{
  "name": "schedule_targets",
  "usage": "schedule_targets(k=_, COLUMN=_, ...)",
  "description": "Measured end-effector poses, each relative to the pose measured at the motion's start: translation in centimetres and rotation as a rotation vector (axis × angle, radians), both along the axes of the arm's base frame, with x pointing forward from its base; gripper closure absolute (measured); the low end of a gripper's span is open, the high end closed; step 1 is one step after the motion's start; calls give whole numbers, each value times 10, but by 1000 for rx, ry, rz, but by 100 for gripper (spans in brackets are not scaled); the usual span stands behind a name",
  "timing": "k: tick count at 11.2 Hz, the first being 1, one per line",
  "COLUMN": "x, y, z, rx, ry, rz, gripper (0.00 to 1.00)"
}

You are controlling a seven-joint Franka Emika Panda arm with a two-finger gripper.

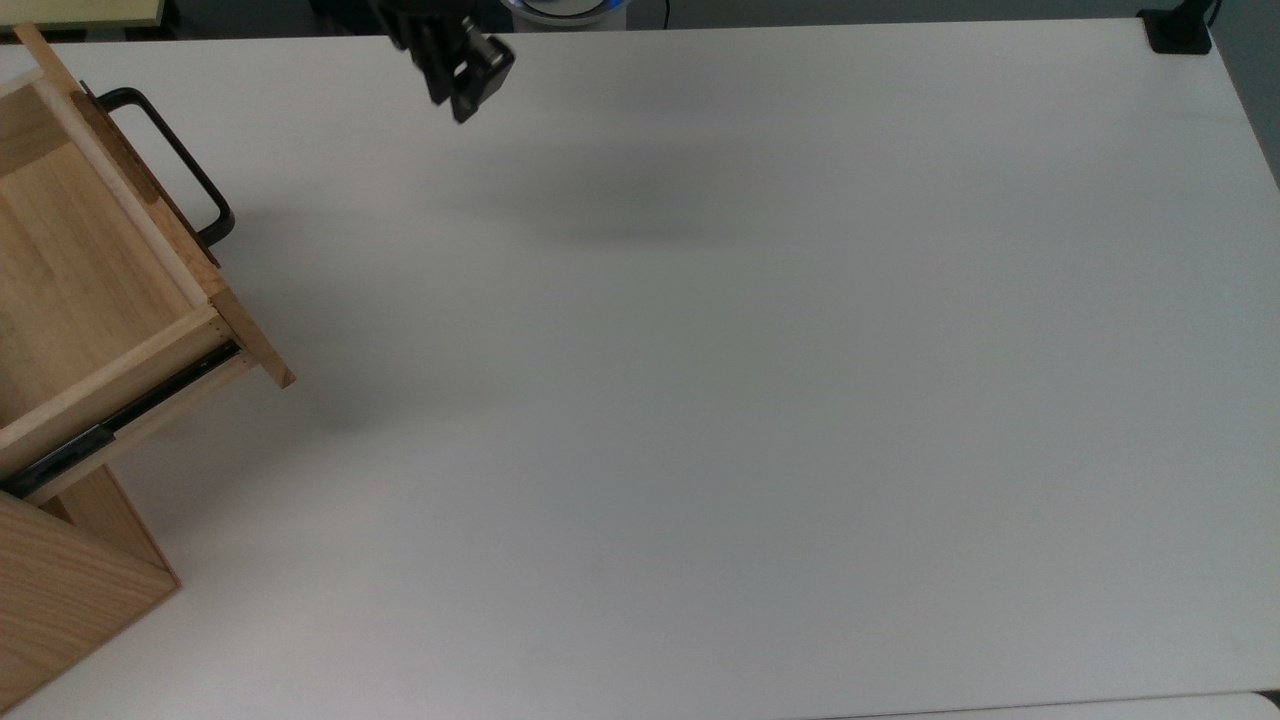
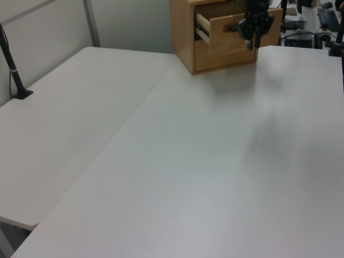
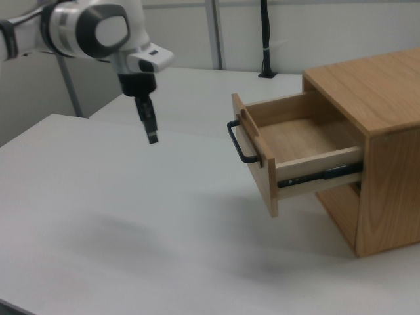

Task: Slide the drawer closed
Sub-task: 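Push the drawer front with the gripper, sliding the drawer into the cabinet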

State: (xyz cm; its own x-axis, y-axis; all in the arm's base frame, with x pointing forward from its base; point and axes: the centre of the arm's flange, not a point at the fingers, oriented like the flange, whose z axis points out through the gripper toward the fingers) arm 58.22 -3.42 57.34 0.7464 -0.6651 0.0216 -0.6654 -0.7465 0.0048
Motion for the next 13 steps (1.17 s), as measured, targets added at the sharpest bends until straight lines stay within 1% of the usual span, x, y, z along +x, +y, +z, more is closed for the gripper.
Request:
schedule_targets(k=2, x=17, y=-20, z=-18, rx=-3, ry=-40, rz=-85, gripper=74)
schedule_targets(k=4, x=31, y=-39, z=-33, rx=-6, ry=-81, rz=-136, gripper=74)
schedule_targets(k=6, x=42, y=-72, z=-39, rx=-19, ry=-135, rz=-185, gripper=74)
schedule_targets(k=8, x=53, y=-113, z=-46, rx=-56, ry=-179, rz=-233, gripper=75)
schedule_targets(k=10, x=64, y=-145, z=-53, rx=-88, ry=-237, rz=-253, gripper=75)
schedule_targets(k=13, x=74, y=-185, z=-58, rx=-147, ry=-358, rz=-273, gripper=76)
